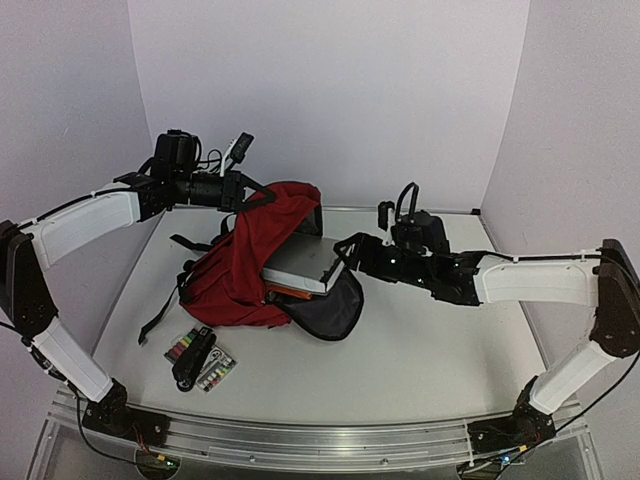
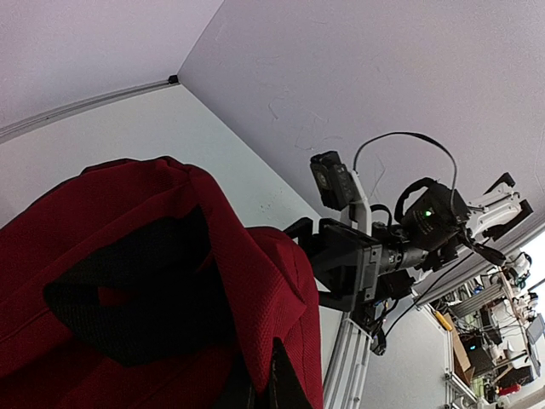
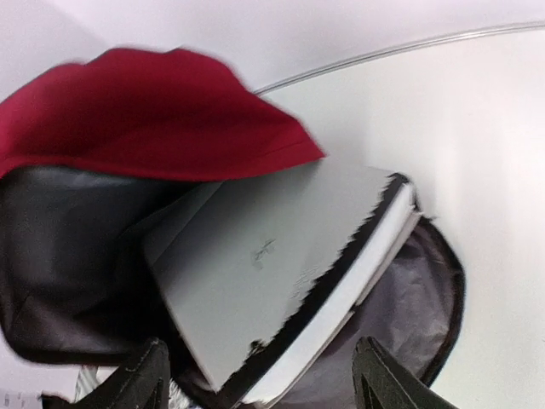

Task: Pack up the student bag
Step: Place the book in the student bag, then zip the student bag at the center of the board.

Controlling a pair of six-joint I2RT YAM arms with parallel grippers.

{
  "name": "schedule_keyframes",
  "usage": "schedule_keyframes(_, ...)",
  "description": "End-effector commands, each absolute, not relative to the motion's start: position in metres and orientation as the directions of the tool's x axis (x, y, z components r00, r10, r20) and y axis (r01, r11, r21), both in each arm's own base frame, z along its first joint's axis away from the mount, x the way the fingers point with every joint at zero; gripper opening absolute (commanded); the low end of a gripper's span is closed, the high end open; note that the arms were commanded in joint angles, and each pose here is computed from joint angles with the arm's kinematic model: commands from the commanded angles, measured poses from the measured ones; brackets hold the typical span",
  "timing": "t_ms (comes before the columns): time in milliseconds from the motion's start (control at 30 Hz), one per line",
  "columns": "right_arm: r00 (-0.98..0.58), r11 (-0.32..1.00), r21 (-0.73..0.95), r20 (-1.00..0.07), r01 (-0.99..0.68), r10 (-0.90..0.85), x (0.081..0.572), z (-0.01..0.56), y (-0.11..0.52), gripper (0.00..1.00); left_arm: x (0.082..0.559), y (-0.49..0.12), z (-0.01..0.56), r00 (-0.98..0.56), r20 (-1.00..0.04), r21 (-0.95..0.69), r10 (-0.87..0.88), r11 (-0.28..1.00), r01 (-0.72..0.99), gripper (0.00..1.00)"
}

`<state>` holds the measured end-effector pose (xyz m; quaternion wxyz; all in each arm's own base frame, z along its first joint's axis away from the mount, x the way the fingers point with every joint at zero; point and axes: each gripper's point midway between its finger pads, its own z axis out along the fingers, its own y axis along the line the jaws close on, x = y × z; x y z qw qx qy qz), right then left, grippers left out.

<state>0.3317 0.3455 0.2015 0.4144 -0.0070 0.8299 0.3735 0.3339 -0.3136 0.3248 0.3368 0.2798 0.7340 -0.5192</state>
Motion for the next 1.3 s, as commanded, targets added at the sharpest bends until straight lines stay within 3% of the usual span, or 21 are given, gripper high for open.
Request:
schedule_keyframes(0, -0.633, 0.506, 0.576, -0.77, -0.642, 0.073, 0.274, 0.234, 0.394, 0.67, 0.342, -0.296, 0.348, -0.587, -0.809, -0.556, -0.027, 0.359, 0.75, 0.0)
schedule_keyframes(200, -0.668, 0.403, 0.612, -0.744, -0.681, 0.001, 0.257, 0.216, 0.44, 0.44, 0.347, -0.291, 0.347, -0.623, -0.781, -0.595, -0.045, 0.356, 0.72, 0.0)
schedule_keyframes(400, -0.675, 0.394, 0.609, -0.737, -0.688, -0.038, 0.264, 0.192, 0.477, 0.33, 0.348, -0.291, 0.345, -0.641, -0.766, -0.613, -0.044, 0.348, 0.709, 0.0)
schedule_keyframes(933, -0.674, 0.426, 0.596, -0.737, -0.681, -0.046, 0.294, 0.158, 0.516, 0.23, 0.347, -0.292, 0.348, -0.641, -0.767, -0.615, -0.036, 0.33, 0.717, 0.0)
schedule_keyframes(1267, -0.649, 0.366, 0.581, -0.756, -0.727, -0.09, 0.276, 0.161, 0.528, 0.23, 0.351, -0.29, 0.351, -0.634, -0.772, -0.608, -0.044, 0.346, 0.715, 0.0)
